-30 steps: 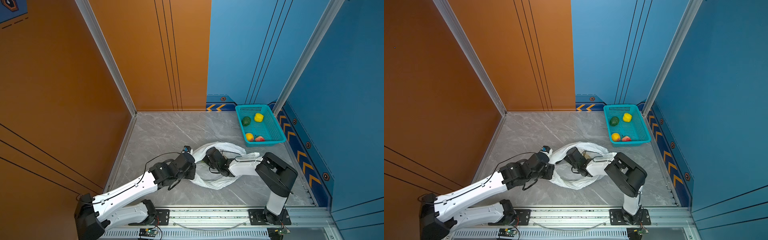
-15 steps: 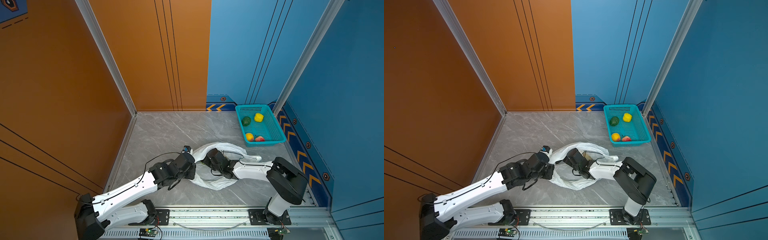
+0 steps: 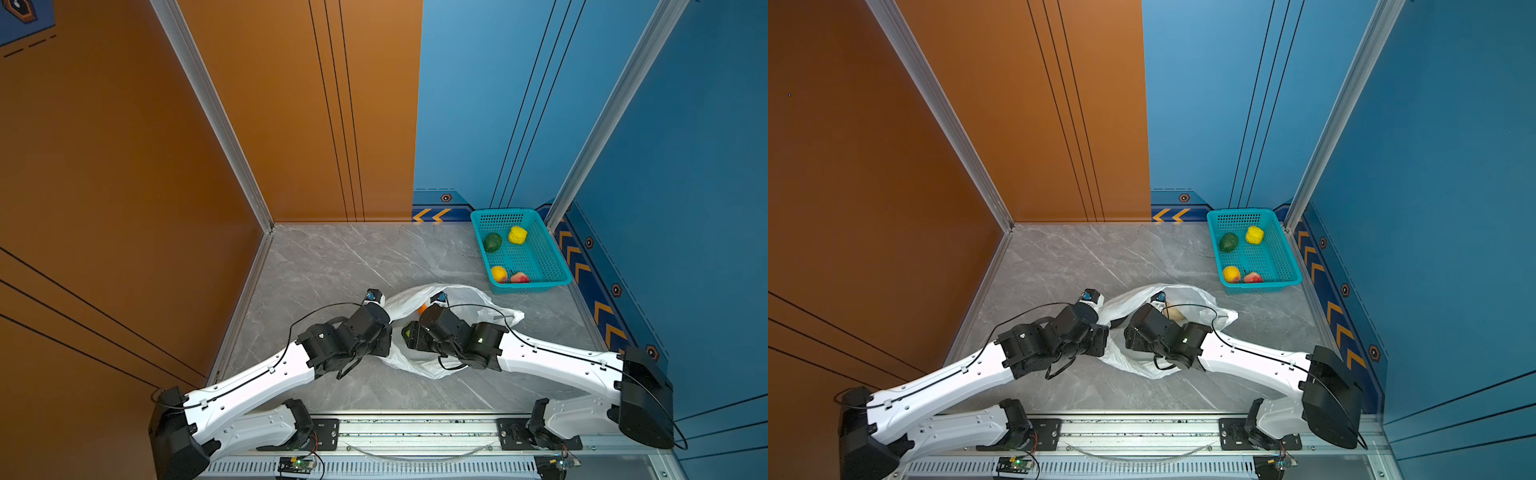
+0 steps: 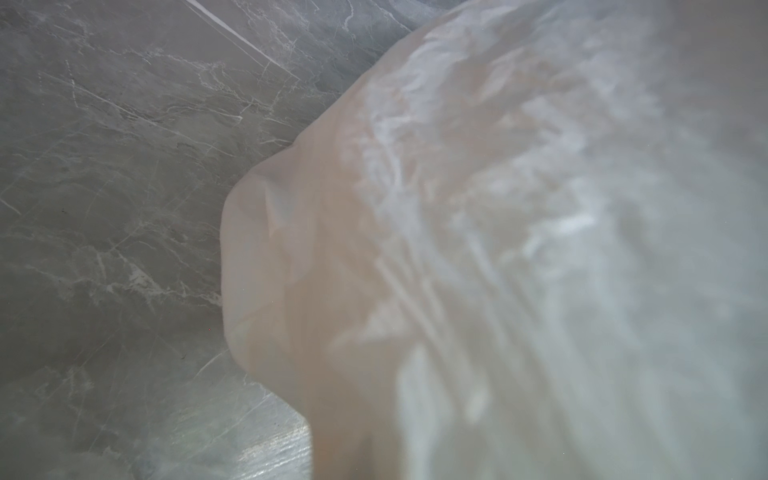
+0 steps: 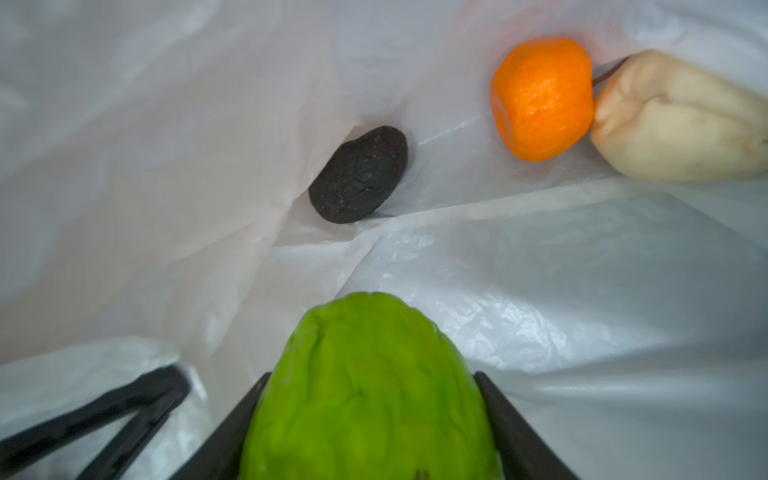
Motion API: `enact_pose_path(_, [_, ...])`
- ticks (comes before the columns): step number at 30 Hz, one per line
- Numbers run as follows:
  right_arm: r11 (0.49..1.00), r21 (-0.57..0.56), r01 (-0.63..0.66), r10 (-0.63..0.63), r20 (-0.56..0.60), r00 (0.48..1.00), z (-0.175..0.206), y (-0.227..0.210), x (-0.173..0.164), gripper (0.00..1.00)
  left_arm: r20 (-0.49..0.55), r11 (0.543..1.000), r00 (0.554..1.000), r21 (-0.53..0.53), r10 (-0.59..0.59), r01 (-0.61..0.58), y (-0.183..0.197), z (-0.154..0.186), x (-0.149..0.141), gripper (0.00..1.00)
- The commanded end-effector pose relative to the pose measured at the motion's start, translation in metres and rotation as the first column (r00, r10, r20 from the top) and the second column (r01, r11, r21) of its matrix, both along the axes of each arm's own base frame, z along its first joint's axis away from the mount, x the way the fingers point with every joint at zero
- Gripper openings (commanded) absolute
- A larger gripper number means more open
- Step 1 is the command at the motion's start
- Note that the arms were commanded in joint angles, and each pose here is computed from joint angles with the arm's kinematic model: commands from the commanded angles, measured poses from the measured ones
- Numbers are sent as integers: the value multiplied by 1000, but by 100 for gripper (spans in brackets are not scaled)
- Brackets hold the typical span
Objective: Untie the knot of the plastic bag and take out the fruit
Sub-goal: Pick up the fruit from the plastic bag, then place the fruit in the basket.
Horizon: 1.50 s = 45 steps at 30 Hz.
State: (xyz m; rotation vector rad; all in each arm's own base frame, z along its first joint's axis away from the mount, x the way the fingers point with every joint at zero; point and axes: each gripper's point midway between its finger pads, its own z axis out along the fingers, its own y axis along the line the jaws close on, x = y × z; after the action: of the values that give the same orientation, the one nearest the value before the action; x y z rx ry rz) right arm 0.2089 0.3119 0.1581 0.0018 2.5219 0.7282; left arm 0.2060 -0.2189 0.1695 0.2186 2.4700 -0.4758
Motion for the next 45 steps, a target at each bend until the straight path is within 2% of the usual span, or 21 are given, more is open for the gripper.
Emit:
enact_pose_path(1, [991, -116, -63, 67, 27, 997, 24, -23, -14, 60, 37, 1000, 999, -8, 9, -8, -2, 12, 7, 0])
enact_pose_path(7, [994, -87, -73, 77, 48, 996, 60, -38, -18, 59, 42, 1000, 999, -5, 8, -7, -2, 13, 8, 0])
enact_pose_path(12, [997, -50, -55, 59, 91, 994, 96, -54, -5, 58, 38, 1000, 999, -5, 8, -8, -2, 12, 8, 0])
enact_pose_path(19, [999, 17, 31, -33, 153, 988, 142, -93, 33, 58, 36, 1000, 999, -5, 7, -6, -2, 12, 8, 0])
enact_pose_path(25, [983, 47, 179, -184, 195, 963, 160, -152, 81, 58, 29, 1000, 1000, -4, 7, -7, -3, 9, 8, 0])
enact_pose_path(33, [916, 33, 401, -398, 221, 891, 142, -241, 147, 58, 31, 1000, 999, -10, 7, -7, -4, 10, 9, 0])
enact_pose_path(41, [845, -26, 534, -519, 200, 831, 95, -308, 206, 59, 31, 1000, 1000, -12, 2, -2, -4, 11, 8, 0])
enact_pose_path(45, [827, -71, 557, -544, 148, 826, 60, -330, 234, 59, 31, 1000, 1000, -12, 4, -3, -4, 11, 8, 0])
